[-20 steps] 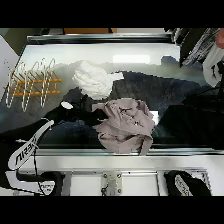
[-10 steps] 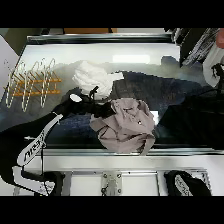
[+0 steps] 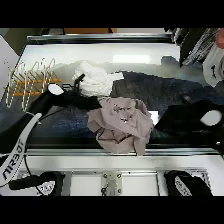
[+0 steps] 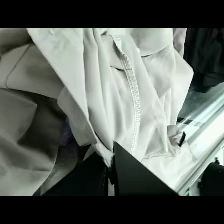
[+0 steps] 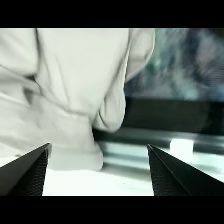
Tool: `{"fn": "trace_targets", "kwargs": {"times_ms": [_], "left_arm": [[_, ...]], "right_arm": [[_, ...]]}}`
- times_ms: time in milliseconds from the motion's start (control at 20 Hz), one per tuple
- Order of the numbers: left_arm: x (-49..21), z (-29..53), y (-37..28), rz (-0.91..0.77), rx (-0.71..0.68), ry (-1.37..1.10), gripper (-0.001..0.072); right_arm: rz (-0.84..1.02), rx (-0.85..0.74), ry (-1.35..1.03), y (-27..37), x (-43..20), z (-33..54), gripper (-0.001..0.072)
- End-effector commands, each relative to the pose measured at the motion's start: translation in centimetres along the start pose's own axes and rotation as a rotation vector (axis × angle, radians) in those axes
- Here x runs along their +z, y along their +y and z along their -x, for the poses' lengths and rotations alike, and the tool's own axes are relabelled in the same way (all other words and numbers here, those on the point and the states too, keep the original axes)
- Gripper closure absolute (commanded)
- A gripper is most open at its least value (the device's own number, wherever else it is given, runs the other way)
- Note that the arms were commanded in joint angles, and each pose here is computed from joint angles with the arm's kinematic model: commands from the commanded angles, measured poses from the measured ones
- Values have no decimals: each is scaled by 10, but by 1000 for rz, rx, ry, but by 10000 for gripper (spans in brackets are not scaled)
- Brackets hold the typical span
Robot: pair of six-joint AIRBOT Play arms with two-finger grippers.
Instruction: Fold the clothes and pants, and hang the long-sleeved shirts on hangers.
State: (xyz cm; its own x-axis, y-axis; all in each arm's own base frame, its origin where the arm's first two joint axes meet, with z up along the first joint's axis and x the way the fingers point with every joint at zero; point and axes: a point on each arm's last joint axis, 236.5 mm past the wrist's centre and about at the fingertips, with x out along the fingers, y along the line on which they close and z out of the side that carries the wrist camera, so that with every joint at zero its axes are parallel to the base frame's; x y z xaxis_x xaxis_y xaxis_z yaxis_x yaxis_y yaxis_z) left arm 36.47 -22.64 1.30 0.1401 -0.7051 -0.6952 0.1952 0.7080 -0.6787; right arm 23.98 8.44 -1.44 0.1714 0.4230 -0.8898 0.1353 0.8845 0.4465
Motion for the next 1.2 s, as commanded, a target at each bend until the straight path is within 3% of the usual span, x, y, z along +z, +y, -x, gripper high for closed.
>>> {"fn": "trace_targets", "kwargs": {"times_ms": [0, 50, 150, 300, 400, 500, 700, 1150], "left_arm": [[14, 46, 21, -2, 75, -83, 695], [19, 59, 27, 13, 83, -115, 695], [25, 77, 40, 51, 93, -151, 695], [18, 83, 50, 87, 89, -123, 695], [17, 85, 53, 94, 89, -122, 694], [18, 85, 53, 94, 89, -123, 694], [17, 85, 53, 94, 89, -123, 694], [17, 85, 52, 95, 87, -121, 694]], "right_arm": [[-127, 34, 116, 2, -41, -44, 65], [-131, 28, 121, 3, -42, -48, 88], [-131, 39, 131, 12, -43, -57, 203], [-72, 104, 185, 42, -56, -73, 200], [78, 170, 189, 67, -63, -83, 189], [226, 219, 153, 87, -63, -90, 17], [443, 220, 59, 103, -44, -101, 14], [648, 214, 191, 125, -50, -149, 19]]}}
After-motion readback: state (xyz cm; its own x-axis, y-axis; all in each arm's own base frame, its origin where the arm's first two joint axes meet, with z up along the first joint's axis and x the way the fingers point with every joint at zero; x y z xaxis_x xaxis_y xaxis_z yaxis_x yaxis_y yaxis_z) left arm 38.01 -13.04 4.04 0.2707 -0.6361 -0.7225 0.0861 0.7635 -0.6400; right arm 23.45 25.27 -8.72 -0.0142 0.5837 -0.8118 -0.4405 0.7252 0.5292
